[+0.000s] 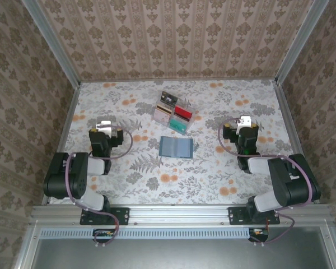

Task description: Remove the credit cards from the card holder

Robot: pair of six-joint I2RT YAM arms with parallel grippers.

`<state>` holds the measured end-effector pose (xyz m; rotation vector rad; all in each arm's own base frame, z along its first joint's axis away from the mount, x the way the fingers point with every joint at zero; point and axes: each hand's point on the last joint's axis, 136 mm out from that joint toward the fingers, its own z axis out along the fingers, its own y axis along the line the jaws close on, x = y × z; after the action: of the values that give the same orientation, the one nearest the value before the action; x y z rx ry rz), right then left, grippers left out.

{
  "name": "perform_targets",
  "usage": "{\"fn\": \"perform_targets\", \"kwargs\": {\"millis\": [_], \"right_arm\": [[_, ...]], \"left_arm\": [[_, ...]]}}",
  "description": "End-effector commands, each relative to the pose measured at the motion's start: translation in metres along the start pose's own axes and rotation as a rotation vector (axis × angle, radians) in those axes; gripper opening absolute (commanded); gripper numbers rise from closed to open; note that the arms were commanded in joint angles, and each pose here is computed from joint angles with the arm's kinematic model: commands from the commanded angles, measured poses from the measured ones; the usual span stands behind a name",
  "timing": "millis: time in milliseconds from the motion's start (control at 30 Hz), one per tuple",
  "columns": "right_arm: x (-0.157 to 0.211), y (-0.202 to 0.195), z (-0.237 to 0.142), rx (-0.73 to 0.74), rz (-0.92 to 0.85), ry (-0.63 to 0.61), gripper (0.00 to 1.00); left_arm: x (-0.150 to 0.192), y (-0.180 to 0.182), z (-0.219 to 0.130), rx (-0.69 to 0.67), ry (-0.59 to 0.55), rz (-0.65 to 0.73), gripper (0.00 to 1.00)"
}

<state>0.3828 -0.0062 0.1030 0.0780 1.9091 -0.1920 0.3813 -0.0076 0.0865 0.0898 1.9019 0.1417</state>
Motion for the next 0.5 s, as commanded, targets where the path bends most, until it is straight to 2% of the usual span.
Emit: {"fn": "perform_targets", "kwargs": {"millis": [0, 300, 467], "right_arm": [[-0.010, 0.005, 0.005, -0.048, 0.018, -0.036, 1.00], [-0.002, -0.004, 0.014, -0.018, 0.058, -0.012, 1.00], [-0.001, -0.007, 0.016, -0.021, 0.076, -0.002, 1.00]], "left_arm": [[-0.015, 0.001, 0.001, 0.004, -0.052, 0.014, 1.00], [-0.012, 0.012, 0.014, -0.024, 0.022, -0.030, 1.00], [-0.012, 0.013, 0.014, -0.022, 0.021, -0.034, 1.00]]}}
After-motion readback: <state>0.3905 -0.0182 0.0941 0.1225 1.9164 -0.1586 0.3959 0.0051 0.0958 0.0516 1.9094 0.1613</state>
